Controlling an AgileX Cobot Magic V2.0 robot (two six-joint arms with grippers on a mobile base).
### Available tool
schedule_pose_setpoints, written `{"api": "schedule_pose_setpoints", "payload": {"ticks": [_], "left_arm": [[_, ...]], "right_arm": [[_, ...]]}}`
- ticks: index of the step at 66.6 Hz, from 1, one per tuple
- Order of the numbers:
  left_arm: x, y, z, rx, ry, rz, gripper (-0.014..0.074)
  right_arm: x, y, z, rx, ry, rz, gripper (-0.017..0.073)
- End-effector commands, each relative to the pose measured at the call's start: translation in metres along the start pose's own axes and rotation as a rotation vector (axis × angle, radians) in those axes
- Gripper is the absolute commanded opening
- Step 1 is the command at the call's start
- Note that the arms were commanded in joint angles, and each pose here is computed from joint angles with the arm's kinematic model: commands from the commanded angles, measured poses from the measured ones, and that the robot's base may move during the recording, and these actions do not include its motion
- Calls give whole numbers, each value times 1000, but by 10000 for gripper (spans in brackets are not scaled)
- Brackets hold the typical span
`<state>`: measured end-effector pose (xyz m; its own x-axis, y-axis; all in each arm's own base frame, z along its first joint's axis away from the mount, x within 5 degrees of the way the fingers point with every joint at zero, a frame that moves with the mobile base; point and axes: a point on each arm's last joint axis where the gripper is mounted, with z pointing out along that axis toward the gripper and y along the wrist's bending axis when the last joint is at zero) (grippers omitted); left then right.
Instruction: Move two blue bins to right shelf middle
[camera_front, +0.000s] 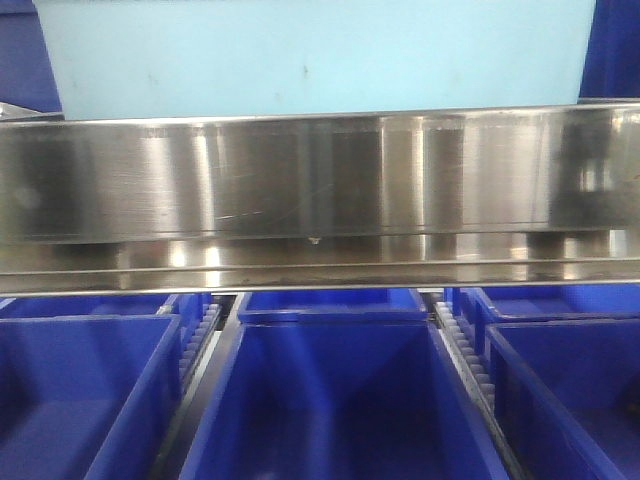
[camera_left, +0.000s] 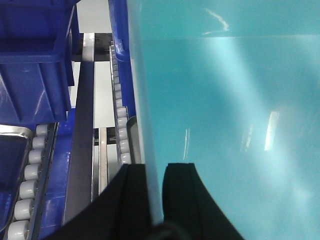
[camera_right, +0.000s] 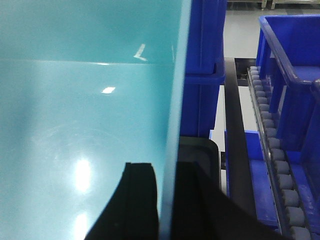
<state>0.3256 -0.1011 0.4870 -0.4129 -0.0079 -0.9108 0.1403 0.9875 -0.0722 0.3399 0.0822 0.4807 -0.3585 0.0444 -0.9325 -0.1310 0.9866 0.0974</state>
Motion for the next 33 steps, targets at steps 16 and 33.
{"api": "schedule_pose_setpoints", "payload": {"ticks": [16,33], "left_arm": [[-8,-2,-8,29,-57,-6,-111],[-8,-2,-8,31,-59,-8,-111]], "right_arm": [[-12,3,-9,-30,-92,-3,-162],[-12,3,-9,-30,-94,-3,-162]]}}
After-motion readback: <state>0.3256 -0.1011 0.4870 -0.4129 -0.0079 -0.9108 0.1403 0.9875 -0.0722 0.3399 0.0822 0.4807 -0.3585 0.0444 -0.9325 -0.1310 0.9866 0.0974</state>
